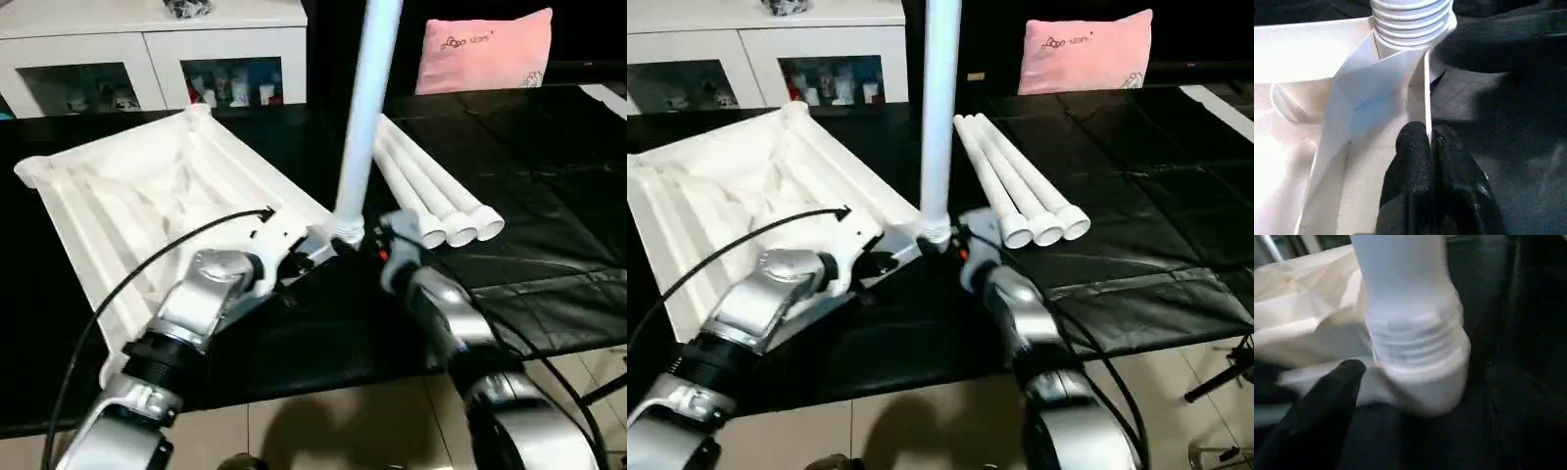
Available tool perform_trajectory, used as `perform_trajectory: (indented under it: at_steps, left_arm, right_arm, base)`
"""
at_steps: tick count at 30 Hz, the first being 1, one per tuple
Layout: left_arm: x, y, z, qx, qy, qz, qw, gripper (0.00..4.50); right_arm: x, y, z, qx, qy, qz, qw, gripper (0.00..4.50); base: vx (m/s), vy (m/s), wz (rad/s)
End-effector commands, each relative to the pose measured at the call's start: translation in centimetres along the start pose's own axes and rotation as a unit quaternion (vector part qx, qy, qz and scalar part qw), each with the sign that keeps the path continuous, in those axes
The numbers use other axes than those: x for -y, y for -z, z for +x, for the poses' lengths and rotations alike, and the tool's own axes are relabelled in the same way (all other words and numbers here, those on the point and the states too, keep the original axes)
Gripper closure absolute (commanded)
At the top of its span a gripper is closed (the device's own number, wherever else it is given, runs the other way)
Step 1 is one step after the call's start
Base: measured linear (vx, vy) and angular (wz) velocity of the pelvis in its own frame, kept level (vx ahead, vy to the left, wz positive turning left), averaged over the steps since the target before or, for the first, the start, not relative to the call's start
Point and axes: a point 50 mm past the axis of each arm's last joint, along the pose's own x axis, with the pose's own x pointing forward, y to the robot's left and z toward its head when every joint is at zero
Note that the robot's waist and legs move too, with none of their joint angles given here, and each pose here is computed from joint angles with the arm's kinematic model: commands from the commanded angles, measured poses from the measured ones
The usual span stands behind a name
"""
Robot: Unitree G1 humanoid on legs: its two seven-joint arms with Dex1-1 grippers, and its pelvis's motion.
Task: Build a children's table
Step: Rotate leg to tighten
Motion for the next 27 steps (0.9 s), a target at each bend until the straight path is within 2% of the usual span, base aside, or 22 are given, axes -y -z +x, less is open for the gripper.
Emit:
perform_trajectory:
  at_steps: [1,3,4,10,14,15,20,27]
  left_arm:
    - [-1.2,-2.0,-0.6,0.027,-0.013,0.048,0.998,4.50]
    - [-1.4,-1.7,-0.7,0.022,-0.002,0.059,0.998,4.50]
    - [-1.5,-1.4,-0.9,0.019,0.016,0.075,0.997,4.50]
    - [-1.6,-0.8,-1.2,0.013,0.066,0.112,0.991,4.50]
    - [-1.3,-0.6,-2.0,0.017,0.142,0.145,0.979,4.50]
    - [-1.3,-0.6,-2.0,0.017,0.142,0.145,0.979,4.50]
    - [-1.1,-0.2,-2.6,0.005,0.208,0.194,0.959,4.50]
    - [-0.2,-0.2,-2.8,0.000,0.271,0.237,0.933,4.50]
  right_arm:
    - [-0.1,-1.3,-0.4,0.025,-0.040,-0.009,0.999,0.07]
    - [0.0,-1.6,-1.3,0.034,-0.072,-0.015,0.997,0.07]
    - [0.2,-2.1,-2.2,0.039,-0.097,-0.035,0.994,0.07]
    - [0.8,-3.7,-3.8,0.046,-0.128,-0.072,0.988,0.07]
    - [1.4,-3.8,-5.6,-0.016,-0.181,-0.140,0.973,0.07]
    - [1.4,-3.8,-5.6,-0.016,-0.181,-0.140,0.973,0.07]
    - [1.5,-4.0,-6.8,-0.064,-0.230,-0.184,0.954,0.07]
    - [0.7,-4.2,-6.7,-0.089,-0.287,-0.203,0.932,0.07]
  base:
    - [0.000,0.000,0.00]
    - [0.000,0.000,0.00]
    - [0.000,0.000,0.00]
    - [0.000,0.000,0.00]
    - [0.000,0.000,0.00]
    - [0.000,0.000,0.00]
    - [0.000,0.000,0.00]
    - [0.000,0.000,0.00]
